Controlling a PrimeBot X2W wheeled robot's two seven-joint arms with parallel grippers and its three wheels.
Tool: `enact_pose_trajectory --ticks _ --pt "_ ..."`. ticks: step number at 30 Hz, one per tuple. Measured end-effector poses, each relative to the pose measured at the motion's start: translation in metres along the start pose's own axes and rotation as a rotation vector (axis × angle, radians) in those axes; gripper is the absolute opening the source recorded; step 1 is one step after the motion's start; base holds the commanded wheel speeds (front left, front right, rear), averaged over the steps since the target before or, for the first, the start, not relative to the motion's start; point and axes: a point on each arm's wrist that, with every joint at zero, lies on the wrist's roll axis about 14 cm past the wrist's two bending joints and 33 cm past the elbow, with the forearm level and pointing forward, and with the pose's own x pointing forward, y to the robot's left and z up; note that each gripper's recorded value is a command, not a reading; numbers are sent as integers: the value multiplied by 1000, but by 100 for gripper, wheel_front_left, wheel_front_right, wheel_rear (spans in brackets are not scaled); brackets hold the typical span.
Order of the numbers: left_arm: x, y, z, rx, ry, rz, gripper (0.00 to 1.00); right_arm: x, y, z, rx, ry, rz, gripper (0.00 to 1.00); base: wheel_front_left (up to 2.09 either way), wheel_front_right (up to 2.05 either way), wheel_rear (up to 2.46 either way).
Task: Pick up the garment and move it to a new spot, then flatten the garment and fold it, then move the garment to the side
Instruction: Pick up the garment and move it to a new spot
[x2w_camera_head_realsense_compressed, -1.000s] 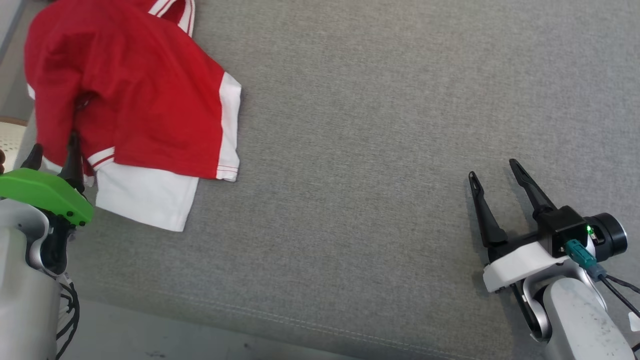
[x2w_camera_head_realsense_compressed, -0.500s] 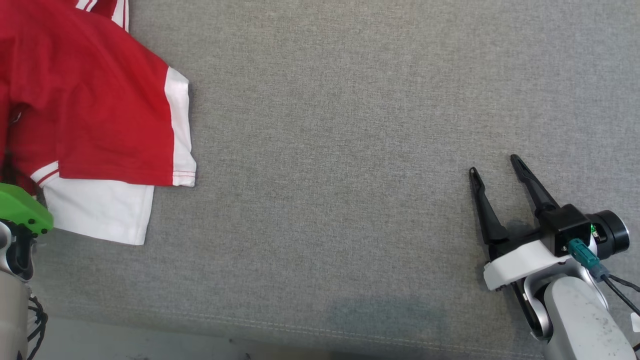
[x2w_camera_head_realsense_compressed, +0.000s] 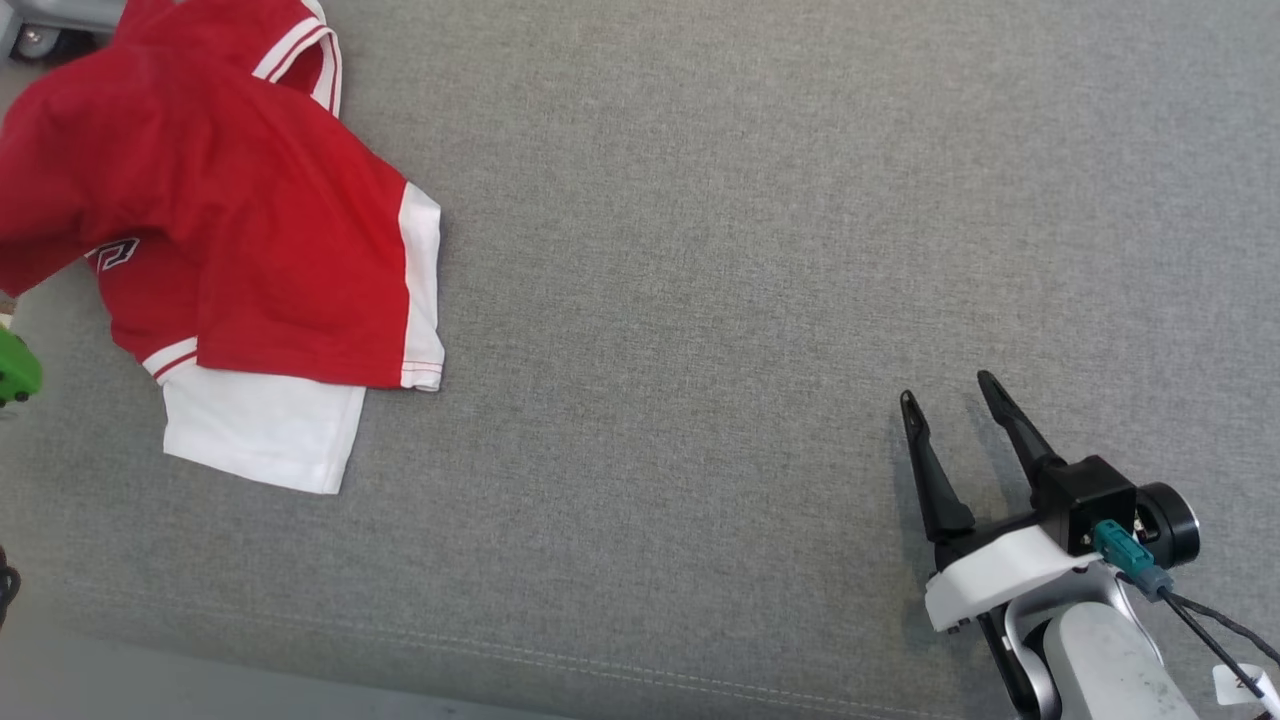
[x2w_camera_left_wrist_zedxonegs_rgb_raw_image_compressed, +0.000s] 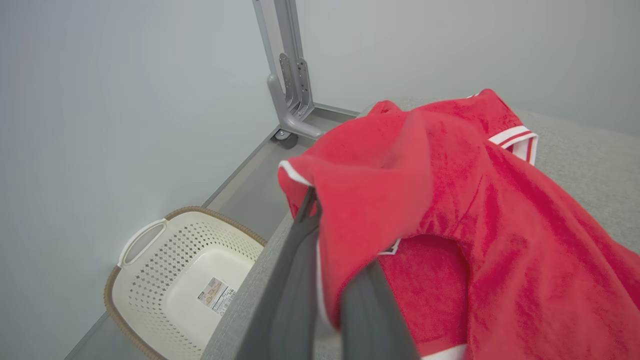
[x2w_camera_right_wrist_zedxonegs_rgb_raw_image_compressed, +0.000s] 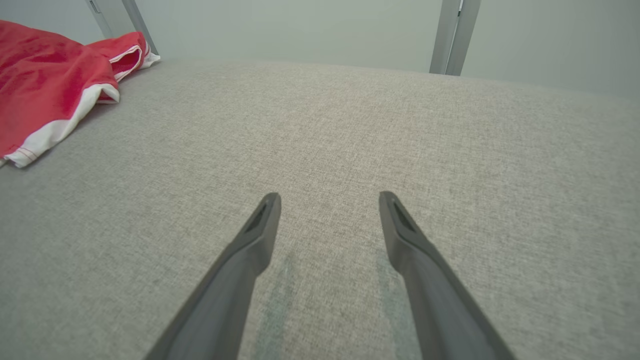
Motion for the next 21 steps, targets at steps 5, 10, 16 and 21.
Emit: enact_pose_trajectory --ticks 5,10,16,21 --pt "-9 -35 60 10 -163 -124 0 -11 10 11 21 -20 -7 100 0 0 0" --pt "-44 -119 131 -28 -348 -379 0 -31 8 23 35 -46 -44 100 0 0 0" --pt "-103 -214 168 -40 -434 -650 0 -52 -7 32 58 -72 -115 100 0 0 0" --pt "-161 -285 182 -57 -471 -867 0 -70 -25 37 76 -90 -186 100 0 0 0"
